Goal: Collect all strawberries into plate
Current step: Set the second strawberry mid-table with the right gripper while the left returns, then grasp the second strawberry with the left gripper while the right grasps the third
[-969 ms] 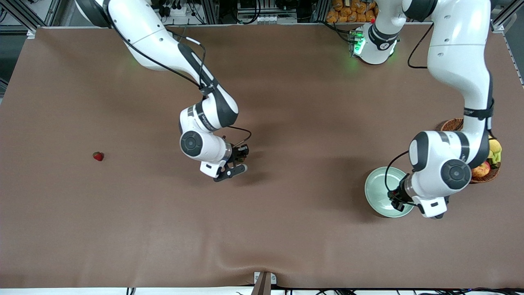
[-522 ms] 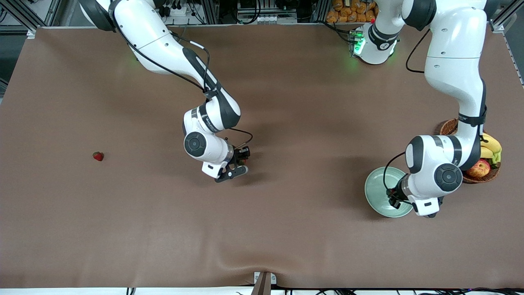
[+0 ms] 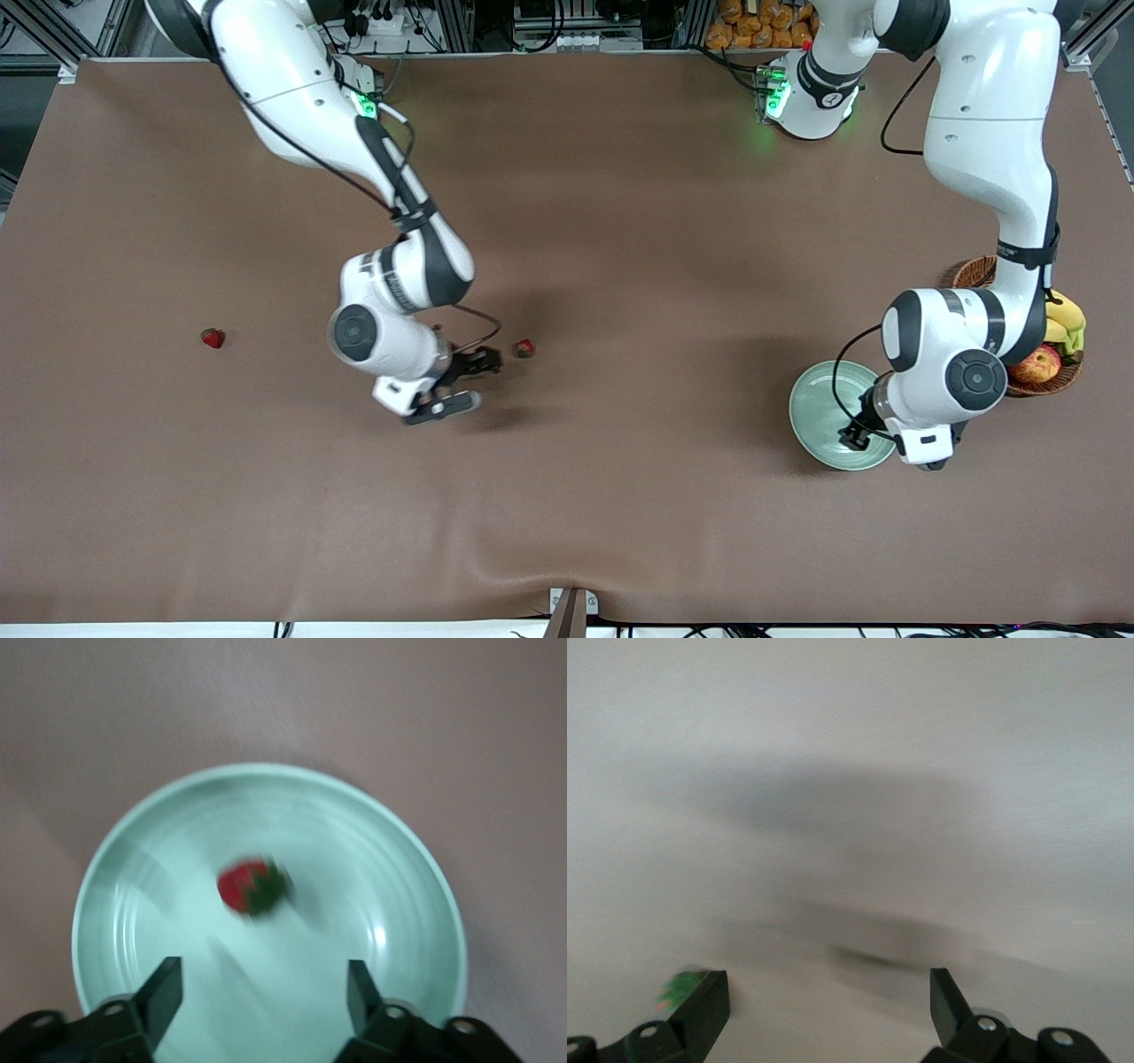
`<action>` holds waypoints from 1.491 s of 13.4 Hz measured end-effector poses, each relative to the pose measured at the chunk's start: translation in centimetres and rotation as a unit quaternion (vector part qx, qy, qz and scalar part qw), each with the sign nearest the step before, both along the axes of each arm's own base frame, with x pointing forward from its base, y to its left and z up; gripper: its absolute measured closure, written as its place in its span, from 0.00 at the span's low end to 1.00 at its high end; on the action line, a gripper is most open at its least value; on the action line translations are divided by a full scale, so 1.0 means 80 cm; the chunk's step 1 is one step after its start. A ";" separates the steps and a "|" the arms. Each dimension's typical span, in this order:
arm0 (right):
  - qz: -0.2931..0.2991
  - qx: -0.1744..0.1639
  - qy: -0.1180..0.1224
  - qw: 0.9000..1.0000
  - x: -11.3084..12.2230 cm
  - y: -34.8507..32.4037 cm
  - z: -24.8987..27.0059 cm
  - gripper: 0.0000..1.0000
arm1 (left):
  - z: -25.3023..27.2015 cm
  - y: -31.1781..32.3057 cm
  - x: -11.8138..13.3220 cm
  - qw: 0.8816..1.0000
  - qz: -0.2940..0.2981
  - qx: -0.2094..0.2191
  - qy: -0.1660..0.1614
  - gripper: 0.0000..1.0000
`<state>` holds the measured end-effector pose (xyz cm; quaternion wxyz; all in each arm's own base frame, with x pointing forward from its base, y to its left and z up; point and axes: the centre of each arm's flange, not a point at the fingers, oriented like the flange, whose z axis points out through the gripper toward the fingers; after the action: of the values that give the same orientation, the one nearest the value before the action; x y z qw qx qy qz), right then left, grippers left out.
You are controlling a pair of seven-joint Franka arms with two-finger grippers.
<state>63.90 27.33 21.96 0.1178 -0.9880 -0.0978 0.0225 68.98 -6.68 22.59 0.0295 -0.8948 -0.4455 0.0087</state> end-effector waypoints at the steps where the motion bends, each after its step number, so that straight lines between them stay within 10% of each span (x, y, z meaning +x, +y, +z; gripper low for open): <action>1: -0.015 -0.003 0.011 1.000 0.011 -0.035 0.009 0.00 | 0.015 -0.023 -0.005 1.000 -0.005 -0.001 0.004 0.03; 6: -0.103 -0.015 0.069 0.992 0.039 -0.250 0.037 0.00 | 0.055 -0.249 -0.065 0.998 -0.059 -0.002 -0.006 0.00; 12: -0.068 -0.161 0.072 0.982 0.033 -0.401 0.028 0.00 | 0.050 -0.500 -0.147 0.988 -0.140 -0.023 -0.057 0.00; 20: -0.022 -0.142 0.125 0.982 -0.029 -0.543 -0.020 0.00 | 0.011 -0.639 -0.208 0.947 -0.270 -0.061 -0.162 0.00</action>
<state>61.60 -16.07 20.33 -0.0121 -0.9859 -0.0566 0.1571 52.30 -57.82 23.48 -0.0968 -0.9709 -0.1848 -0.1175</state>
